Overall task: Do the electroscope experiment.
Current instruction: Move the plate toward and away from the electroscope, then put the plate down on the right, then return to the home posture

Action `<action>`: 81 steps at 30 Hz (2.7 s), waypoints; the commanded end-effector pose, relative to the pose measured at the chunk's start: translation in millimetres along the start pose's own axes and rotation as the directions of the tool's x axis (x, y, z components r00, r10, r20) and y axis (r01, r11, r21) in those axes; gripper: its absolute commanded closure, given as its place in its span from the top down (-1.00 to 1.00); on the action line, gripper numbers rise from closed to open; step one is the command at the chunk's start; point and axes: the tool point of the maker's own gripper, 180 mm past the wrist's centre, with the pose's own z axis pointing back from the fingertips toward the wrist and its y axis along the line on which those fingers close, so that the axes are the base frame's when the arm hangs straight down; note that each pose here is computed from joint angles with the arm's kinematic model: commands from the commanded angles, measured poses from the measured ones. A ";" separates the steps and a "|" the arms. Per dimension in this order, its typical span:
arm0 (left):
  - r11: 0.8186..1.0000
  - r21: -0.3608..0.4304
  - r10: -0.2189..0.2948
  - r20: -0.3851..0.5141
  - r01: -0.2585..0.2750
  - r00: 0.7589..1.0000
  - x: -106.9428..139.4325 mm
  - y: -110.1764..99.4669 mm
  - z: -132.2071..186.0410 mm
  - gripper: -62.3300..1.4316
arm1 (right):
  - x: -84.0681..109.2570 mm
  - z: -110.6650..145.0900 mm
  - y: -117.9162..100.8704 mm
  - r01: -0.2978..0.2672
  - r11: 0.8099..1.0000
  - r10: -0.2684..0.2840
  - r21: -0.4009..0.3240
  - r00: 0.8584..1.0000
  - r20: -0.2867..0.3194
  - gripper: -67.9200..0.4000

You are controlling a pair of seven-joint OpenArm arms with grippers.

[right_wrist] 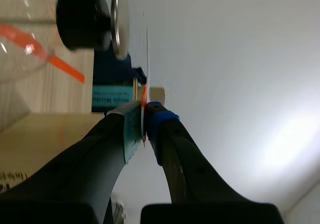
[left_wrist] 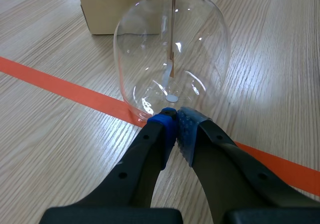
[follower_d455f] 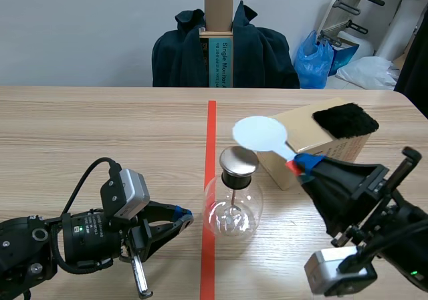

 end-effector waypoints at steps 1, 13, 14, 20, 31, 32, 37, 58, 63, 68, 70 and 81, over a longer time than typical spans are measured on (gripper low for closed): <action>1.000 0.000 -0.006 0.050 0.006 0.999 14.4 1.2 -4.7 -0.88 | -13.5 2.3 -8.6 -0.034 0.999 0.033 -0.015 0.999 -0.033 -0.97; 1.000 0.000 -0.007 0.048 0.007 0.999 14.0 1.8 -3.8 -0.88 | -59.8 22.2 -18.8 -0.082 0.997 0.083 0.010 0.985 -0.149 -0.97; 1.000 0.000 -0.007 0.049 0.007 0.999 14.2 1.8 -3.7 -0.88 | -60.9 23.6 -16.3 -0.077 0.997 0.079 0.023 0.986 -0.147 -0.97; 1.000 -0.002 -0.028 0.039 0.029 0.999 14.6 5.4 3.8 -0.87 | -70.5 26.7 8.6 -0.038 0.995 0.052 0.096 0.989 -0.142 -0.97; 0.995 -0.023 -0.099 0.044 0.100 0.994 44.9 0.5 66.3 0.17 | -100.8 4.8 27.6 -0.022 0.993 0.042 0.114 0.984 -0.175 -0.96; 0.995 -0.020 -0.093 0.043 0.094 0.995 46.9 -0.6 73.0 0.42 | -102.8 4.0 30.5 -0.017 0.993 0.038 0.121 0.983 -0.178 -0.96; 0.999 0.016 -0.039 0.052 0.038 0.998 58.7 -2.5 102.6 1.00 | -108.0 1.9 41.5 0.014 0.988 0.015 0.153 0.982 -0.189 -0.96; 0.995 0.100 0.018 0.087 -0.027 0.996 81.5 -16.2 135.2 1.00 | -132.5 5.6 20.4 0.158 0.987 -0.157 -0.024 0.930 -0.332 0.62; 0.995 0.100 0.019 0.083 -0.027 0.996 80.8 -16.3 135.2 1.00 | -153.4 20.1 12.3 0.313 0.932 -0.362 -0.182 0.833 -0.419 0.62; 0.995 0.100 0.019 0.083 -0.027 0.996 80.8 -16.3 135.2 1.00 | -158.2 48.5 16.9 0.468 0.845 -0.534 -0.258 0.733 -0.421 0.61; 0.995 0.100 0.018 0.082 -0.027 0.996 80.7 -16.3 135.2 1.00 | -153.9 59.0 26.6 0.515 0.827 -0.559 -0.225 0.710 -0.429 0.60; 0.995 0.100 0.019 0.080 -0.027 0.997 80.3 -16.2 135.1 1.00 | -134.7 74.2 40.4 0.579 0.796 -0.593 -0.175 0.687 -0.420 0.60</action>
